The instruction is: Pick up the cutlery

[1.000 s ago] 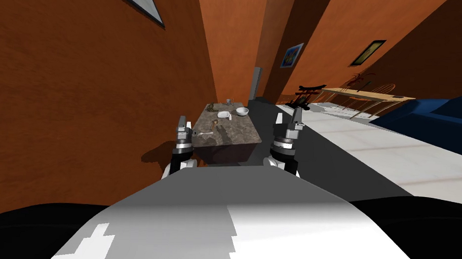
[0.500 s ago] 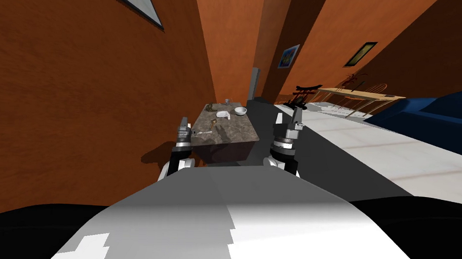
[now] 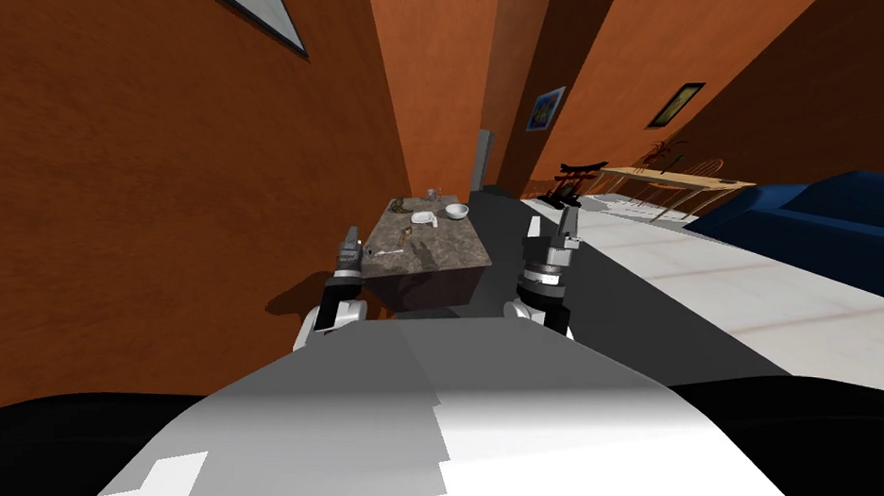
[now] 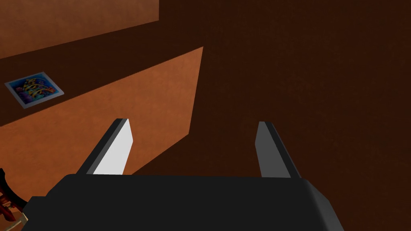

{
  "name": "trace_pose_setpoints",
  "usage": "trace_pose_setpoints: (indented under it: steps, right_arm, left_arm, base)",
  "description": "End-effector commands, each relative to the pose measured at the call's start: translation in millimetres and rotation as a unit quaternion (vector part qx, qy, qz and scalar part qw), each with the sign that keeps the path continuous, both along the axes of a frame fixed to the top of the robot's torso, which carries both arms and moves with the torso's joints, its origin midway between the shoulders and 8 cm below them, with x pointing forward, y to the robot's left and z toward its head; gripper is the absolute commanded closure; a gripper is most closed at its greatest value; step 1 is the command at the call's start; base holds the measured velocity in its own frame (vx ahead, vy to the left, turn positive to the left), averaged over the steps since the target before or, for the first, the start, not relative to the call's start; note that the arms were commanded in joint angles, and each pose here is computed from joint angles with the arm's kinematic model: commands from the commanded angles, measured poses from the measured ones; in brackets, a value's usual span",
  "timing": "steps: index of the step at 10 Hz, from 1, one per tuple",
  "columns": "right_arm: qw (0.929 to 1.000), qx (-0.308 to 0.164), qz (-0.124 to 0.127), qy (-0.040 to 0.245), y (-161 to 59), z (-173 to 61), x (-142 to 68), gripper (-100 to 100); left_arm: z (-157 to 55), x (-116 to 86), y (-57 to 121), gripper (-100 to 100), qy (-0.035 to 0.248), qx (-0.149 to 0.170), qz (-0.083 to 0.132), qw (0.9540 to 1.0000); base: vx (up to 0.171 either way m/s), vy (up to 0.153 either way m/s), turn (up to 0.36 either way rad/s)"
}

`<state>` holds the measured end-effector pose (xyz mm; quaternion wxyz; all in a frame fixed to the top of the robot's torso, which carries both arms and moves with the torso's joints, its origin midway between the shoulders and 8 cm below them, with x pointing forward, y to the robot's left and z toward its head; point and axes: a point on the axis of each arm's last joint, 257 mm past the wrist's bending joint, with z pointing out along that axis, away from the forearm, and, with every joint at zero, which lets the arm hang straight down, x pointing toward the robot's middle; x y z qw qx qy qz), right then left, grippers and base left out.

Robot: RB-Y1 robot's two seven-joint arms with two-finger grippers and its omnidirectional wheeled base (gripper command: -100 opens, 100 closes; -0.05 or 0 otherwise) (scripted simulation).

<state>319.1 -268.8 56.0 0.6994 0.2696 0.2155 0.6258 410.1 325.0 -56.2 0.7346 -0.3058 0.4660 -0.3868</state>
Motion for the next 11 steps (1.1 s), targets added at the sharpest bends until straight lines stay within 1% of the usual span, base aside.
trace_pose_setpoints:
  steps: [1, 2, 3, 4, 5, 6, 7, 8, 9, 10, 11]
  right_arm:
    - [1.0000, 0.000, 0.000, 0.000, 0, 0, 0, 0]
    - [1.0000, 0.000, 0.000, 0.000, 0, 0, 0, 0]
    - [1.0000, 0.000, 0.000, 0.000, 0, 0, 0, 0]
    - [1.0000, 0.000, 0.000, 0.000, 0, 0, 0, 0]
    - [1.0000, 0.000, 0.000, 0.000, 0, 0, 0, 0]
    - [1.0000, 0.000, 0.000, 0.000, 0, 0, 0, 0]
    - [1.0000, 0.000, 0.000, 0.000, 0, 0, 0, 0]
    - [1.0000, 0.000, 0.000, 0.000, 0, 0, 0, 0]
    - [1.0000, 0.000, 0.000, 0.000, 0, 0, 0, 0]
    - [1.0000, 0.000, 0.000, 0.000, 0, 0, 0, 0]
    - [1.0000, 0.000, 0.000, 0.000, 0, 0, 0, 0]
  left_arm:
    - [-9, 6, 7.9, -100, 0.021, 0.001, 0.010, 0.9997]
    - [-13, 11, 20.9, -100, 0.033, 0.009, 0.023, 0.9992]
    - [-19, 12, 22.8, -100, 0.045, 0.006, 0.026, 0.9987]
    - [-21, 13, 23.6, -100, 0.049, 0.005, 0.027, 0.9984]
    - [-29, 18, 38.2, -100, 0.067, 0.010, 0.042, 0.9968]
    - [-34, 19, 40.0, -100, 0.078, 0.008, 0.045, 0.9959]
    - [-39, 24, 54.3, -100, 0.090, 0.012, 0.059, 0.9941]
    - [-45, 25, 56.3, -100, 0.102, 0.010, 0.062, 0.9928]
    - [-47, 25, 57.0, -100, 0.107, 0.009, 0.063, 0.9923]
    - [-53, 29, 72.0, -100, 0.123, 0.011, 0.078, 0.9894]
    - [-60, 30, 74.1, -100, 0.136, 0.008, 0.081, 0.9874]
  base:
    - [-0.043, -0.009, -0.032]
    - [-0.044, -0.014, -0.060]
    - [-0.036, -0.014, -0.033]
    - [-0.013, -0.006, 0.004]
    - [-0.034, -0.008, -0.083]
    - [-0.034, -0.005, -0.032]
    - [-0.042, -0.011, -0.052]
    - [-0.032, -0.012, -0.038]
    - [-0.012, -0.007, 0.002]
    - [-0.026, -0.014, -0.058]
    - [-0.028, -0.008, -0.045]
